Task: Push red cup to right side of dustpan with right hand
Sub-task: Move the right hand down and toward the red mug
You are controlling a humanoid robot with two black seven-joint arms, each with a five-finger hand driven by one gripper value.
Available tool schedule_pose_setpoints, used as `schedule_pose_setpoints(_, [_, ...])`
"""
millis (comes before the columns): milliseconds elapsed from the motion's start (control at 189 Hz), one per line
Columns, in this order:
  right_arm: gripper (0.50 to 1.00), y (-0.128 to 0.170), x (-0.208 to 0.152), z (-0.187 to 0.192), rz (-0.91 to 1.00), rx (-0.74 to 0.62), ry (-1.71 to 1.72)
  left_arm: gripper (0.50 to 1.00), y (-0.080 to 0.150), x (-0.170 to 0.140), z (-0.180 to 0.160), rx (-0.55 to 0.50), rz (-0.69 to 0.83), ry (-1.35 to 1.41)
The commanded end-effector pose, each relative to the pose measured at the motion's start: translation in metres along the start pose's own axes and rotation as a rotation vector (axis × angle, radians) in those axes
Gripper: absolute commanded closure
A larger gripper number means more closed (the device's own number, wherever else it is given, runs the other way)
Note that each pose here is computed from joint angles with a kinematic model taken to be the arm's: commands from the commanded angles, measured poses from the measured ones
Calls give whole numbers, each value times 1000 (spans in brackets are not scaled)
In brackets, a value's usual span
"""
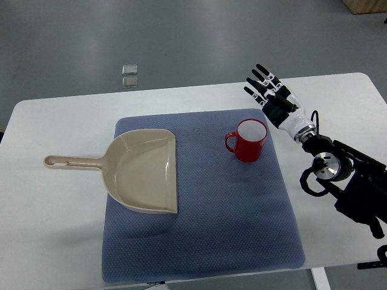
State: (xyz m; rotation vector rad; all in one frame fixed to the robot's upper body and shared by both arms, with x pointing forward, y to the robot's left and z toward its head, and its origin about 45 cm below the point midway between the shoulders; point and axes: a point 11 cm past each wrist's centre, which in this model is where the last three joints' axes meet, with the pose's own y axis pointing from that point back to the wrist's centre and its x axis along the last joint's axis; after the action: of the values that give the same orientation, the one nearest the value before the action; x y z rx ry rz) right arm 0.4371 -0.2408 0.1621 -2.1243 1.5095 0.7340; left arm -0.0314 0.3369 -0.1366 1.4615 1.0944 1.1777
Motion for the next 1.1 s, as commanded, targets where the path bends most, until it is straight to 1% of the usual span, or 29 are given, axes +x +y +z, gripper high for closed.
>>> schedule_pose_setpoints(0, [566, -2, -2, -2, -5, 2, 3, 500, 0, 0, 0, -1, -1, 0])
schedule_pose_setpoints(138, [566, -2, -2, -3, -12, 1, 7, 500, 0, 1, 0, -2, 2, 3])
schedule_pose_setpoints(307, [566, 1, -5, -5, -88, -31, 62, 500, 0, 1, 1, -5, 2, 3])
schedule_pose_setpoints(492, [566, 17, 10, -22, -170, -97, 204, 500, 0, 0, 1, -5, 1, 3])
schedule_pose_setpoints(556, [566, 25, 18, -34, -195, -122, 263, 500, 0, 0, 1, -5, 1, 2])
schedule_pose_setpoints(704, [566, 37, 37, -59, -170, -147, 374, 500, 0, 0, 1, -5, 1, 1])
schedule_pose_setpoints(826, [566, 45, 46, -69, -170, -183, 466, 500, 0, 0, 1, -5, -1, 0])
schedule_pose_setpoints(959, [566, 51, 48, -62, -212, -221, 559, 500, 0, 0, 1, -5, 0, -2])
schedule_pose_setpoints(1096, [566, 59, 46, -51, -248, -238, 586, 500, 0, -1, 1, -5, -2, -2])
